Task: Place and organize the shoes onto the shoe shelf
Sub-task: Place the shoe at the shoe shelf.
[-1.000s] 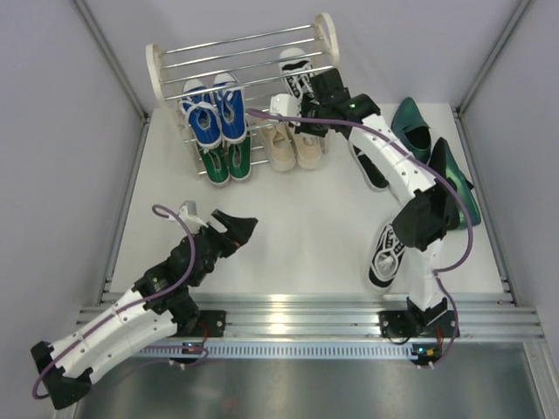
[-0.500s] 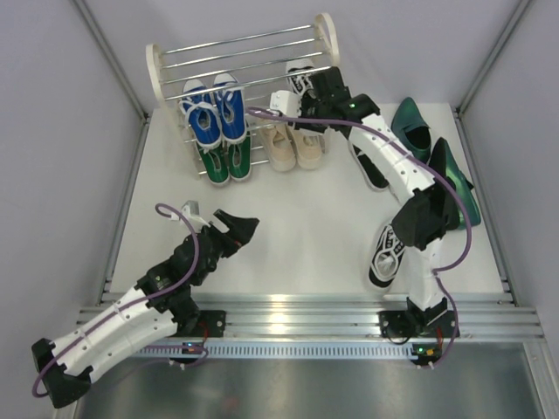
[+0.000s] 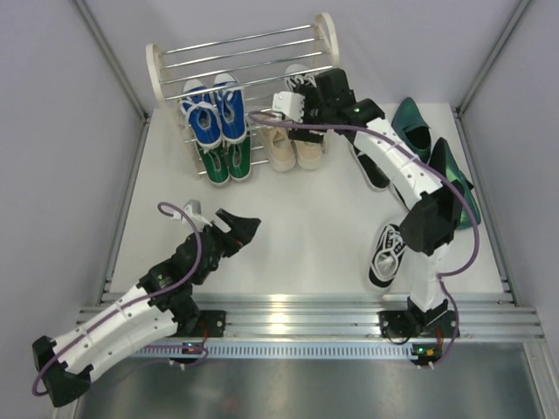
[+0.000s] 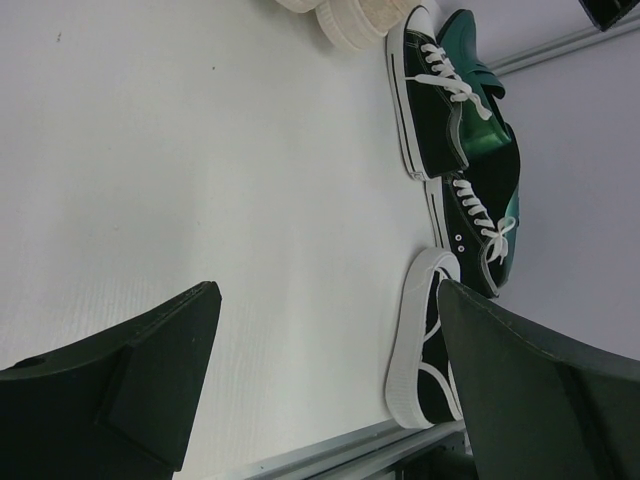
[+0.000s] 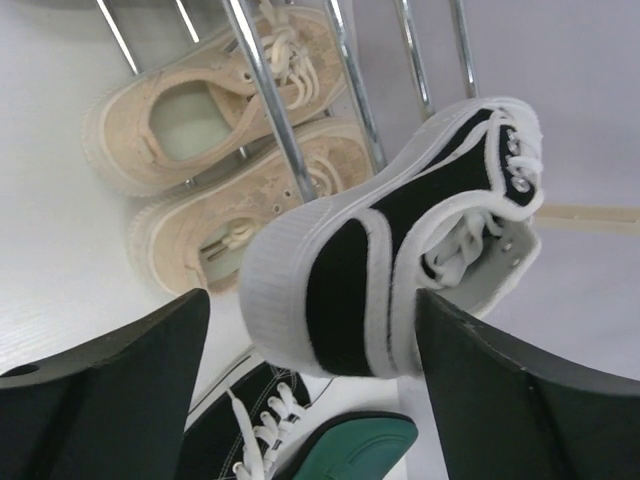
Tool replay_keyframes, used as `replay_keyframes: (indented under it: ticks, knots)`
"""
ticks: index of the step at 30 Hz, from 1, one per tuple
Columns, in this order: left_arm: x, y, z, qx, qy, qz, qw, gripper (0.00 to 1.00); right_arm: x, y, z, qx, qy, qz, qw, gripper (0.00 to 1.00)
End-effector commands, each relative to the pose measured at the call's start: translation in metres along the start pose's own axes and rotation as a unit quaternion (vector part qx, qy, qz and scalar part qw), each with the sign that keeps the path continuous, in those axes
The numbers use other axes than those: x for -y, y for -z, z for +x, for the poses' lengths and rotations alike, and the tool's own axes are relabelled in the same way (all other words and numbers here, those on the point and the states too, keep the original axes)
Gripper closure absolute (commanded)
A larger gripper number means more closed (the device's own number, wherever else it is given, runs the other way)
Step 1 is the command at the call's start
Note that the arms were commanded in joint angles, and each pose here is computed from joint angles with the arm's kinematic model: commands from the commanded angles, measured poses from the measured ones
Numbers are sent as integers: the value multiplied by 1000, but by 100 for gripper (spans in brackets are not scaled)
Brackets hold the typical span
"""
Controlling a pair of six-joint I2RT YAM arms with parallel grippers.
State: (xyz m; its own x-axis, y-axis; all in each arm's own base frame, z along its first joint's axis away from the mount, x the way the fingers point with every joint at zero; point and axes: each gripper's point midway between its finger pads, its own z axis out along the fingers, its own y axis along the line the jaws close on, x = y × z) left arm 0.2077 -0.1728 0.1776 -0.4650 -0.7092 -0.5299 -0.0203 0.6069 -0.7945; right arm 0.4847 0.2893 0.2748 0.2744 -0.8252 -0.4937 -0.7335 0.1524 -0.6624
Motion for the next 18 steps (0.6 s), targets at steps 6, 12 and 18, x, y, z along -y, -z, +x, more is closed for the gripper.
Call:
replay_keyframes:
  ticks: [6,12,18]
  knots:
    - [26,2,-12,9,13,34,999,5,16,68,-28,64,10,52,997,5]
    - [30,2,-14,8,8,30,1000,5,11,110,-40,92,-7,63,994,1]
    - [34,-1,-10,-7,10,19,1000,2,-6,154,-32,94,-73,81,990,0]
